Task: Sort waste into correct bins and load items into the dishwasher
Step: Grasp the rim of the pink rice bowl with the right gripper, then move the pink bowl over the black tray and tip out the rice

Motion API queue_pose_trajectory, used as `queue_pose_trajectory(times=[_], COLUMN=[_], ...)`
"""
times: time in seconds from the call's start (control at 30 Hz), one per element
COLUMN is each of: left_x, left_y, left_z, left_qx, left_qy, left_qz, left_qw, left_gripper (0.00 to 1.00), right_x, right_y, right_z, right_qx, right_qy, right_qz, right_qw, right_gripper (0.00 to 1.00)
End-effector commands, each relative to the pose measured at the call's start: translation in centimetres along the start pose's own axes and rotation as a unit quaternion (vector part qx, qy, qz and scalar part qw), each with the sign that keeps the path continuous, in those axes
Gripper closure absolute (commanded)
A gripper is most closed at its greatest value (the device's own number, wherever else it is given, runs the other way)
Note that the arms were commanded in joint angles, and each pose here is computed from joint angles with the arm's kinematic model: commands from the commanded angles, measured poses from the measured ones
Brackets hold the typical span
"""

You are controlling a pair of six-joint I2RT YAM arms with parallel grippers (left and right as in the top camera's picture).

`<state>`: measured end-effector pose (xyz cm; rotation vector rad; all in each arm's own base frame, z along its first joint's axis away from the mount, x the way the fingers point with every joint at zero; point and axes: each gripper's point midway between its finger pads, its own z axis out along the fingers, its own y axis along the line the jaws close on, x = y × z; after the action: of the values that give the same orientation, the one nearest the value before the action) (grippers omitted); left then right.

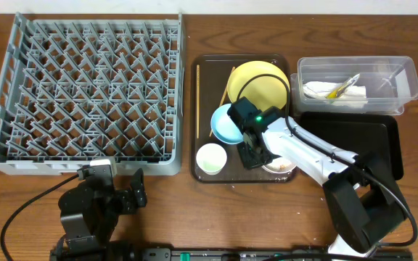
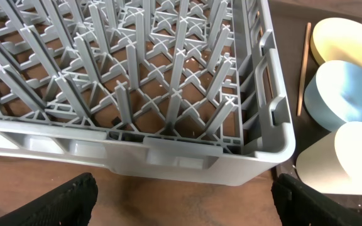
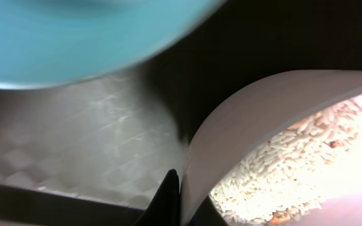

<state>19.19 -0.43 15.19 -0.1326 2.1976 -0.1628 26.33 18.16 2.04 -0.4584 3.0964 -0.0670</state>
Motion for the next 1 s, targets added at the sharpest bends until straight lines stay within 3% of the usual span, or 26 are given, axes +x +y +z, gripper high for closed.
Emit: queue_pose_trajectory(times=[0.0, 0.23, 0.43, 0.67, 0.97], left_x=[-0.5, -0.5, -0.5, -0.5, -0.5], left_y=[-0.3, -0.3, -0.3, -0.3, -0.3], left_z=[-0.3, -0.3, -0.3, -0.3, -0.3], left_qx=[0.006, 0.006, 0.006, 0.006, 0.006], left_qy=[-0.007, -0.007, -0.007, -0.007, -0.007], left_qz=[-0.006, -0.006, -0.006, -0.006, -0.006], left_qw=[1.000, 1.000, 1.000, 1.000, 1.000], left_gripper=[0.09, 0.09, 0.09, 0.09, 0.10], right_x=[-1.5, -1.1, -0.4, 1.0, 0.6], right_y=[1.3, -0.3, -4.9, -9.3, -11.8], right_z=[-3.8, -9.3, -13.4, -12.9, -12.1], right_qx=[-0.031, -0.048, -0.055, -0.084, -0.230], right_qy=[-0.039, -0.090, -0.140, -0.140, -0.170], right_qz=[0.000, 0.019, 0.084, 0.127, 0.155], right_qw=[0.999, 0.995, 0.985, 0.978, 0.946], right_gripper=[0.99, 0.99, 0.99, 0.99, 0.99])
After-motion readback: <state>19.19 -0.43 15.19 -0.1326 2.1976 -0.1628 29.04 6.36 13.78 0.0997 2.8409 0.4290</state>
